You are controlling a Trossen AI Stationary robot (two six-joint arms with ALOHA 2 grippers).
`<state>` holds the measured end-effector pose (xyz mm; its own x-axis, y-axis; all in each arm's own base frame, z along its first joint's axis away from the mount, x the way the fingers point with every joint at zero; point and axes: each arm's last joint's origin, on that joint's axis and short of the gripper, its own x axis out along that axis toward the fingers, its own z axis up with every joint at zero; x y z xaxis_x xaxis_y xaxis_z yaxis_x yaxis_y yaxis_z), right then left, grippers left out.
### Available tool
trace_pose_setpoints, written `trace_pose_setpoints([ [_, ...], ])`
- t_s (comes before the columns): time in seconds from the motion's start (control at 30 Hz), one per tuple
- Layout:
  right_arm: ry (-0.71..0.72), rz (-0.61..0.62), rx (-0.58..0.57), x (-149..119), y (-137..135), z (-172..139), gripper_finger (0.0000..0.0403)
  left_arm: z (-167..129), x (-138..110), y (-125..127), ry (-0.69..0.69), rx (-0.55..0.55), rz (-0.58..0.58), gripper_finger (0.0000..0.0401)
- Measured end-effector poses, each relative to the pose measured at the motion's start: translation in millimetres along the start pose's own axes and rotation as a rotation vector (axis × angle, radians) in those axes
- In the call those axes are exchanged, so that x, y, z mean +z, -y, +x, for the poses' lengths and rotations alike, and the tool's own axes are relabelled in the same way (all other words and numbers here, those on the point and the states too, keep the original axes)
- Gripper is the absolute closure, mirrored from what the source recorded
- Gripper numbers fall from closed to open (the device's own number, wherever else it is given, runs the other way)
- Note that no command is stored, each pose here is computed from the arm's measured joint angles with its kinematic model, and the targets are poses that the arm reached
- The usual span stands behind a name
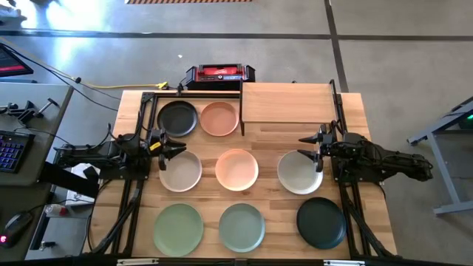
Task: Place and stack plates onto a shelf
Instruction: Put the white plate on the shelf
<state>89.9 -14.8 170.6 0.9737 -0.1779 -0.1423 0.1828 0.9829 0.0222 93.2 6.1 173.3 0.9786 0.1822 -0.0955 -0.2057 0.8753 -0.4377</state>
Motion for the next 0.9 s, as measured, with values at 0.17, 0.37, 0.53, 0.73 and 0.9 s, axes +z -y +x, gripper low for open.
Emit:
trace_pose_setpoints([
  [0.17, 0.002, -0.004, 0.0, 0.2, 0.0, -0.1, 0.0203, -0.1, 1.0, -1.9, 0.037, 0.062, -0.134, 0.0323],
  [0.37, 0.002, 0.0, 0.0, 0.2, 0.0, 0.0, 0.0203, -0.3, 1.9, -3.6, 0.08, 0.116, -0.245, 0.0323],
  [0.53, 0.033, 0.145, 0.014, 3.3, -0.4, -0.1, 0.0203, -0.3, 2.1, -3.5, 0.084, 0.113, -0.294, 0.0323],
  [0.73, 0.079, 0.411, 0.028, 8.0, -0.4, -0.4, 0.0203, -0.3, 2.7, -3.6, 0.096, 0.12, -0.31, 0.0323],
  [0.9, 0.117, 0.409, -0.063, 9.6, 2.4, -0.6, 0.0203, -0.4, 2.8, -3.9, 0.104, 0.129, -0.322, 0.0323],
])
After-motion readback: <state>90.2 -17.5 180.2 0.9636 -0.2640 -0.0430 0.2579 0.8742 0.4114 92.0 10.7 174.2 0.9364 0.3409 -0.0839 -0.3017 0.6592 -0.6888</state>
